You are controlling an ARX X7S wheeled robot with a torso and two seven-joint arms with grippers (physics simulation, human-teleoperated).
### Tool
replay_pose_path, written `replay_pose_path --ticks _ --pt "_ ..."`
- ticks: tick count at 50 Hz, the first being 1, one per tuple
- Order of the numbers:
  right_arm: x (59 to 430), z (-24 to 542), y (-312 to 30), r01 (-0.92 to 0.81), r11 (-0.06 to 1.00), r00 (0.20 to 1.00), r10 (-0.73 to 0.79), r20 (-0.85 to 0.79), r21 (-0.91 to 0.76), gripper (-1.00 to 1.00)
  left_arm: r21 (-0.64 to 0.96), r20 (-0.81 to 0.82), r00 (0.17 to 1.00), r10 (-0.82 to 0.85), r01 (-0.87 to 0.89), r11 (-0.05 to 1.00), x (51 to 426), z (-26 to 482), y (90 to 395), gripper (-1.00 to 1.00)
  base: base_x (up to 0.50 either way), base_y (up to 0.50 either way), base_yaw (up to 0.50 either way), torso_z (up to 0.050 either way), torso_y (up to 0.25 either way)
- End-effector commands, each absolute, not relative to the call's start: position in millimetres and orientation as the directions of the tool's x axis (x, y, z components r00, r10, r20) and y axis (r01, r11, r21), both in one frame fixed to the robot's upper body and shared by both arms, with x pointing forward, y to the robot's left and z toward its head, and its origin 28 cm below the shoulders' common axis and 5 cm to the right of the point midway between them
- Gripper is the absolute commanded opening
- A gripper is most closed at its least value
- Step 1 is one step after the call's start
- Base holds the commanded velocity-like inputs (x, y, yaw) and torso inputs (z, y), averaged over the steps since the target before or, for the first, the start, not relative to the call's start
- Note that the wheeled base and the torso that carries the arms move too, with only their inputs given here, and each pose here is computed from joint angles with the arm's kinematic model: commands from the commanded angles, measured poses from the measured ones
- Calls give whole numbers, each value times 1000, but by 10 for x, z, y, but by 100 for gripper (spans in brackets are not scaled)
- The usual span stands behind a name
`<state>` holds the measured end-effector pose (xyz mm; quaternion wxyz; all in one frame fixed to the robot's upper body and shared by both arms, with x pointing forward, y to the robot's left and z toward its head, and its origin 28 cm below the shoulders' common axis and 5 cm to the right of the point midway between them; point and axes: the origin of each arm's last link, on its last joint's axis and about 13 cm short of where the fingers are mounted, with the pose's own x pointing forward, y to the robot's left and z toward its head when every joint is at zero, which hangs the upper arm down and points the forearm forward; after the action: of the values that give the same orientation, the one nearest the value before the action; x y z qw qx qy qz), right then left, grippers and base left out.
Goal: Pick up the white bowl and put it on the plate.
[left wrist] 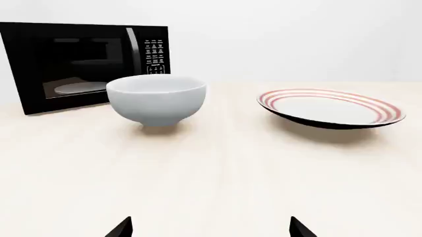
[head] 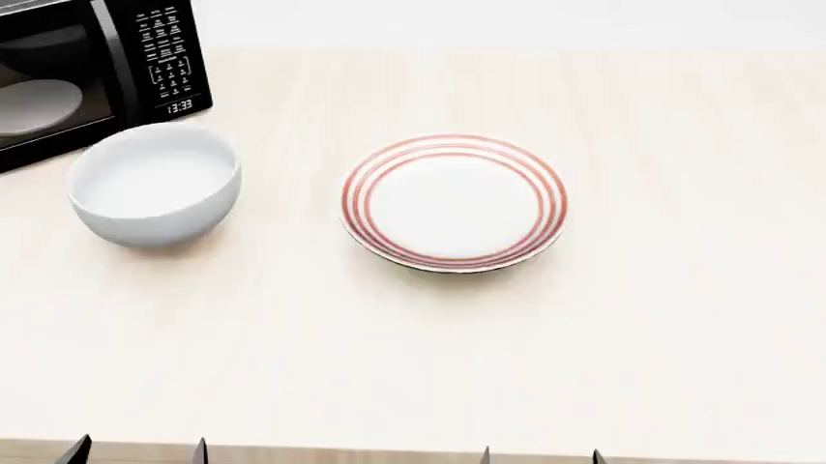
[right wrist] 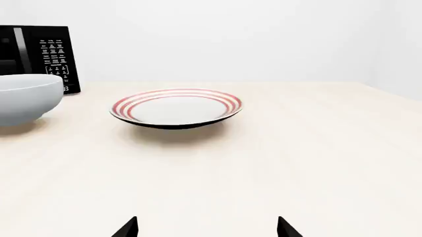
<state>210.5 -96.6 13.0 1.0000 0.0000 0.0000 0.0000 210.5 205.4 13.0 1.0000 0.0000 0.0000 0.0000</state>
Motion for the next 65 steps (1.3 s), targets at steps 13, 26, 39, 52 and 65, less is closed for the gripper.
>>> replay_pose_path --ticks 13,26,39,52,65 --pt "2102 138 -968 10 1000 1000 -10 -5 5 100 26 -4 1000 7 -7 1000 2095 128 2050 100 0 0 0 0 0" --pt "2041 293 -936 -3 1000 1000 3 18 -4 100 34 48 998 -37 36 999 1976 212 2061 100 0 0 0 0 0" --pt "1809 808 -950 9 1000 981 -3 193 -28 100 24 240 971 0 -6 1000 1786 806 2071 100 0 0 0 0 0" --pt "1701 1073 -956 58 998 950 -47 309 -26 100 -10 332 943 -14 18 1000 1626 1148 2045 100 0 0 0 0 0" --pt "1670 1135 -956 75 996 940 -52 336 -56 100 1 335 942 8 -9 1000 1637 1119 2061 100 0 0 0 0 0"
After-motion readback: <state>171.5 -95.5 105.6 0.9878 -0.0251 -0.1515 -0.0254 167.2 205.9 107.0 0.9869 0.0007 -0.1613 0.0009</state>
